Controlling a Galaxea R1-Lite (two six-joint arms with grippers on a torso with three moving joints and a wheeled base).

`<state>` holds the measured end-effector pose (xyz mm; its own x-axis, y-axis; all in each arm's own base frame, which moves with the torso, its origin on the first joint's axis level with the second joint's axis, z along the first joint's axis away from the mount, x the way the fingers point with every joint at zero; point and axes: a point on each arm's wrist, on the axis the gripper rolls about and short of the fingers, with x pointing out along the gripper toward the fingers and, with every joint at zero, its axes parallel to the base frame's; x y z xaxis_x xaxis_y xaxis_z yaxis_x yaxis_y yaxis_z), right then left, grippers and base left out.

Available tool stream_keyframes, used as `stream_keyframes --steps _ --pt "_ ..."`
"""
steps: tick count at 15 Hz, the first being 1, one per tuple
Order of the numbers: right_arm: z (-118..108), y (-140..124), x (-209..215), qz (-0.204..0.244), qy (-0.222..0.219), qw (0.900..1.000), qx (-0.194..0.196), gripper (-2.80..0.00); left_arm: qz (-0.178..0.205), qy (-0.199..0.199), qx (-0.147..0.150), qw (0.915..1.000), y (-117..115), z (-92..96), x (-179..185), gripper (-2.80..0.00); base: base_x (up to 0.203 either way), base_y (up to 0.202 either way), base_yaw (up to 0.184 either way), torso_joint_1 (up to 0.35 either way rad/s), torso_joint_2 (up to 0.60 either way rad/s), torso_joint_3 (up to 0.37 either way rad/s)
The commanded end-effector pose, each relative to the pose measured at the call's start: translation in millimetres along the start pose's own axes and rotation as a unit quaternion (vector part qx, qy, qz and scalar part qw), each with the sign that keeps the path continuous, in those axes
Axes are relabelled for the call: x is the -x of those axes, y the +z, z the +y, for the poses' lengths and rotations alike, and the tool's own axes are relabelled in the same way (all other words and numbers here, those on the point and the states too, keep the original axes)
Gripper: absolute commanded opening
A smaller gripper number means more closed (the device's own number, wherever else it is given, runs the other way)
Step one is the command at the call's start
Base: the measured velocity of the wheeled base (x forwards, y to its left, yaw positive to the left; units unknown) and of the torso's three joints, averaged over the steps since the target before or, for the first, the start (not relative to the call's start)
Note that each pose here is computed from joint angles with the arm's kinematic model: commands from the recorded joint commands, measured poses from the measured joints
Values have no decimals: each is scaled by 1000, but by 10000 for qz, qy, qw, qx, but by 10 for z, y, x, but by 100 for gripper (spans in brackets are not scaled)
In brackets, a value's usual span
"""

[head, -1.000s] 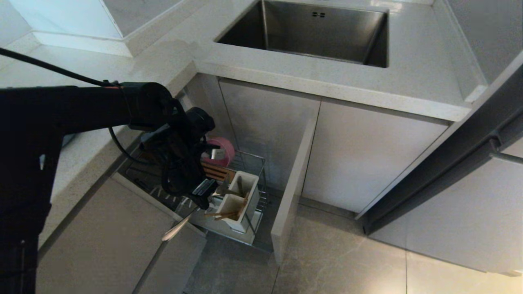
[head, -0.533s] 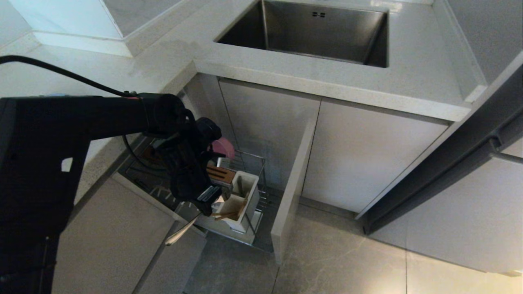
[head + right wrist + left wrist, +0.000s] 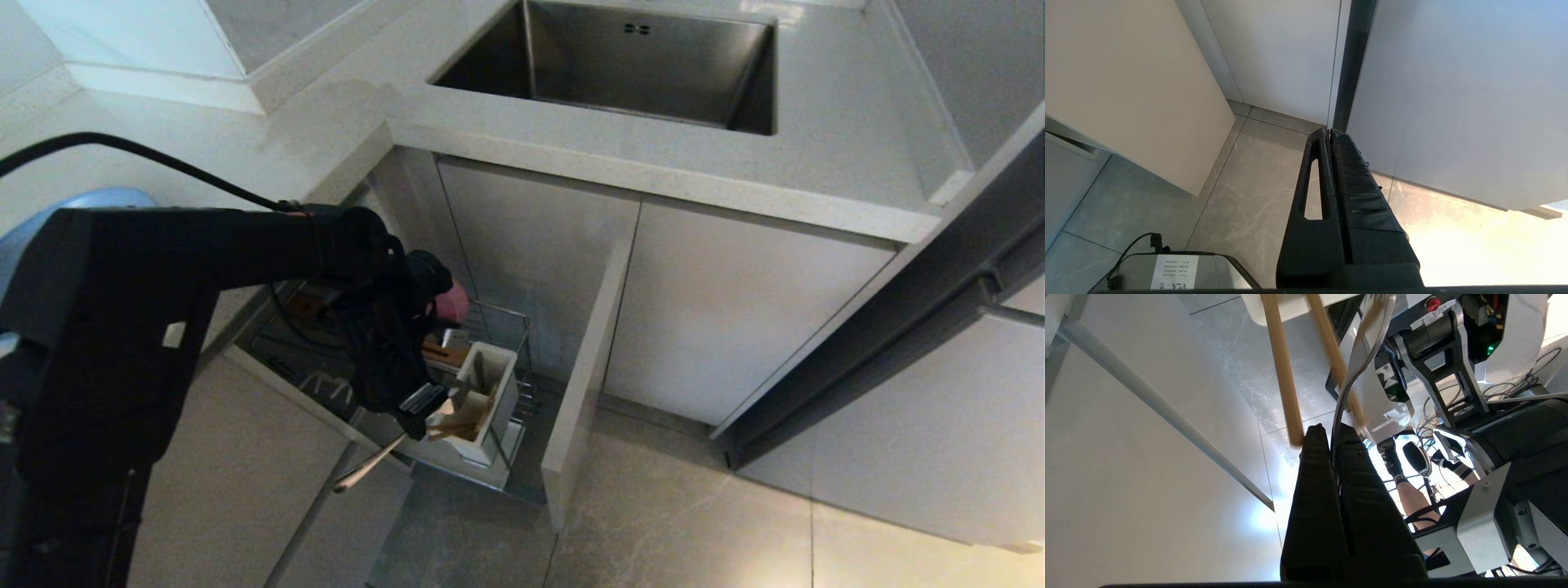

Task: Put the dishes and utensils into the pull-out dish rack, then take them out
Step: Pick up the fork and place it in the cupboard

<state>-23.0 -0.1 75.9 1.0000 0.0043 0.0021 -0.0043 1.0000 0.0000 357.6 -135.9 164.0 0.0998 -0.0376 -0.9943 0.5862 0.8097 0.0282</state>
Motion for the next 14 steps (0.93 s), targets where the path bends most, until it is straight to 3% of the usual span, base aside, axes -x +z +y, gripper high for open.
stream_keyframes --steps 1,3,4,6,7,10,12,14 --pt "0 0 -1 3 2 10000 0 -280 92 -9 6 10000 17 4 -60 -280 0 0 0 0 0 0" --pt "0 0 -1 3 2 10000 0 -280 -134 38 154 9998 24 5 13 -280 0 0 0 0 0 0" --pt "0 0 -1 5 2 10000 0 -280 -454 97 387 9982 41 9 100 -280 0 0 0 0 0 0" --pt "0 -1 -1 9 2 10000 0 -280 -1330 204 987 9860 122 26 285 -280 0 0 0 0 0 0" --pt "0 0 -1 3 2 10000 0 -280 -1523 200 1230 9805 153 34 305 -280 0 0 0 0 0 0" --pt "0 -1 -1 11 2 10000 0 -280 -1859 120 1846 9650 216 50 325 -280 0 0 0 0 0 0" --pt "0 -1 -1 10 2 10000 0 -280 -2005 88 2073 9575 243 58 336 -280 0 0 0 0 0 0" --pt "0 0 -1 3 2 10000 0 -280 -2279 51 2397 9437 290 72 363 -280 0 0 0 0 0 0"
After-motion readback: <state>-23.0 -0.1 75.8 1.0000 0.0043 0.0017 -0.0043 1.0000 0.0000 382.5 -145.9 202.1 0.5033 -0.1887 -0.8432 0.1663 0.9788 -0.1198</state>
